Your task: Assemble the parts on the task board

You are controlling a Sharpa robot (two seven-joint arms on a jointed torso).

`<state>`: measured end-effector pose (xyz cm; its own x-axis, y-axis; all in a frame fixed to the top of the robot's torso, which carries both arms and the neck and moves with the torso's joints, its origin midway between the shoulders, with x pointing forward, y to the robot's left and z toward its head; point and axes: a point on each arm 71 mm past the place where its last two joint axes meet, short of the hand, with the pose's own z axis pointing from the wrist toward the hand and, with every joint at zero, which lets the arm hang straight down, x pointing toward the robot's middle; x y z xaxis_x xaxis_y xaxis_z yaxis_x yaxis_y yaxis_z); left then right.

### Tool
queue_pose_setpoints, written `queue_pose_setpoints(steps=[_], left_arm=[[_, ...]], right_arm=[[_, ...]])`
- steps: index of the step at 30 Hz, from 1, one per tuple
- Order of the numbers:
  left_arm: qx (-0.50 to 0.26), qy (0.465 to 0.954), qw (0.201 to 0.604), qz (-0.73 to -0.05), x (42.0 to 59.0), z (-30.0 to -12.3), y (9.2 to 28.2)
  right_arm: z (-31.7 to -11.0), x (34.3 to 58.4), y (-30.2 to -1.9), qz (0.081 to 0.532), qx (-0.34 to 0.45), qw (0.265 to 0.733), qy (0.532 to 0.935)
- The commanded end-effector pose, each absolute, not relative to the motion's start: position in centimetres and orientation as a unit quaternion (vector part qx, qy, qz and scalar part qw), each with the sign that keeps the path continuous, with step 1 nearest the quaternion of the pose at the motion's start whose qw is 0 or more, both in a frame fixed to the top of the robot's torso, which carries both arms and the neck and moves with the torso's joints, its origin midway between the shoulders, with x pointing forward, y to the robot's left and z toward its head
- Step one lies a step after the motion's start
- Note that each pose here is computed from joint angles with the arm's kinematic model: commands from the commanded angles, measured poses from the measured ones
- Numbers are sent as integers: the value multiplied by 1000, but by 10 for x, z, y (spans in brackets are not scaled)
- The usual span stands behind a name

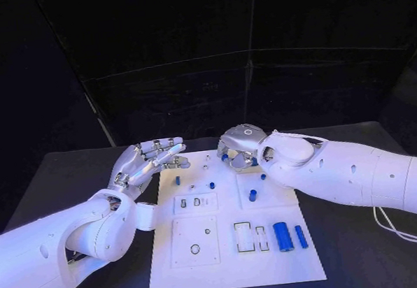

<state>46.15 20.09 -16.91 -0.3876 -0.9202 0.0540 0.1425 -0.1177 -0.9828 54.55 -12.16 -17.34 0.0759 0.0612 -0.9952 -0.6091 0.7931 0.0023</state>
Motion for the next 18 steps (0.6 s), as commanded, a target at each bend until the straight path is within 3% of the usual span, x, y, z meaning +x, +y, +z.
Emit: queue_pose_setpoints(steps=[1, 18], left_arm=[[-364, 524, 405, -655, 461, -168, 199], [-358, 521, 405, -660, 463, -162, 196]], right_arm=[[-168, 547, -119, 245, -206, 722, 613], [-172, 558, -98, 247, -205, 715, 622]])
